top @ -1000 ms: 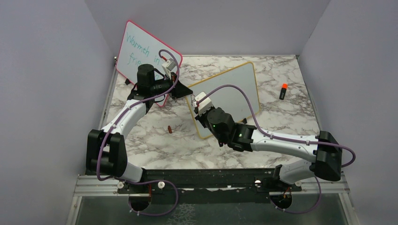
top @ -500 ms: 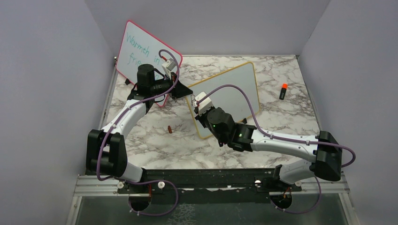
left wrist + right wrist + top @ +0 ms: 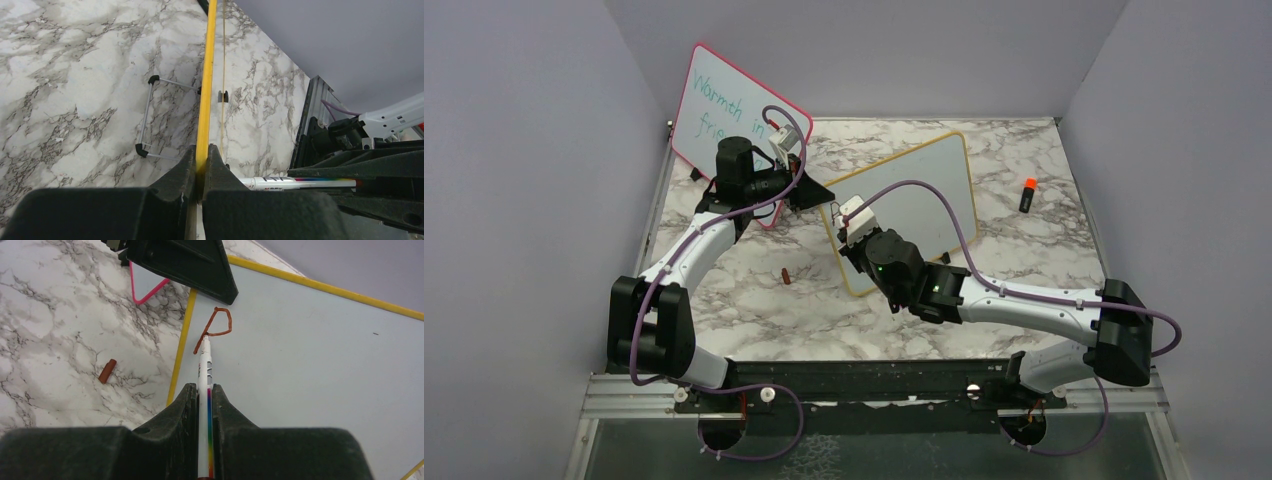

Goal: Write a sentence on the whiteboard

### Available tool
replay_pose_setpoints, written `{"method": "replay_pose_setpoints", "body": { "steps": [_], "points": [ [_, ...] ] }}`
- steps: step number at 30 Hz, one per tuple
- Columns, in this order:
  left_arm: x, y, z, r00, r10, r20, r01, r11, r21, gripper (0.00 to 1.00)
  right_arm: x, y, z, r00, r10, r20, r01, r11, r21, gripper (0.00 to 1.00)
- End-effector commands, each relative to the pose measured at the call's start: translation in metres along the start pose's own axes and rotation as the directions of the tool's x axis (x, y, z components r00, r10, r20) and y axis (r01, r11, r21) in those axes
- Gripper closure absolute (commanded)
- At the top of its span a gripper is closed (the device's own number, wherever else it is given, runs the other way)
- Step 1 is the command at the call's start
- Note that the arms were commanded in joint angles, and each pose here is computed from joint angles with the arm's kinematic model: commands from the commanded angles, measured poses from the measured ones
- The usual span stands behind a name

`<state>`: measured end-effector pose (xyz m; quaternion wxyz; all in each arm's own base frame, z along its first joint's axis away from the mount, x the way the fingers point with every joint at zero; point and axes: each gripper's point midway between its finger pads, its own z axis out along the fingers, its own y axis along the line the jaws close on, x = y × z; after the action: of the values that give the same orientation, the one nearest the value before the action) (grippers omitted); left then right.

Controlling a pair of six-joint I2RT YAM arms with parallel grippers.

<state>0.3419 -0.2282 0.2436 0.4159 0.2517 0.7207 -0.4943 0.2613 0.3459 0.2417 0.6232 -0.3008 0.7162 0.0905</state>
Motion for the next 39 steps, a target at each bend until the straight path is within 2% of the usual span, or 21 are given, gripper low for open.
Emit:
{"method": "replay_pose_setpoints", "body": {
  "steps": [1,27,39],
  "points": [
    [0.017,-0.002,0.003,0.999,-0.028,-0.046,0.029,1.0,0.012,1.0,0.002,-0.005,-0.001,1.0,-0.001,-0.006,0.001,1.0,0.026,0.99],
    [0.019,0.0,0.003,0.998,-0.032,-0.049,0.033,0.999,0.01,1.0,0.024,-0.021,-0.014,0.998,-0.008,-0.057,0.012,0.997,0.079,0.99],
    [0.02,0.001,0.004,0.998,-0.034,-0.05,0.034,0.999,0.008,1.0,-0.002,-0.02,-0.017,0.999,0.033,0.022,-0.034,0.998,0.047,0.99]
  ]
}}
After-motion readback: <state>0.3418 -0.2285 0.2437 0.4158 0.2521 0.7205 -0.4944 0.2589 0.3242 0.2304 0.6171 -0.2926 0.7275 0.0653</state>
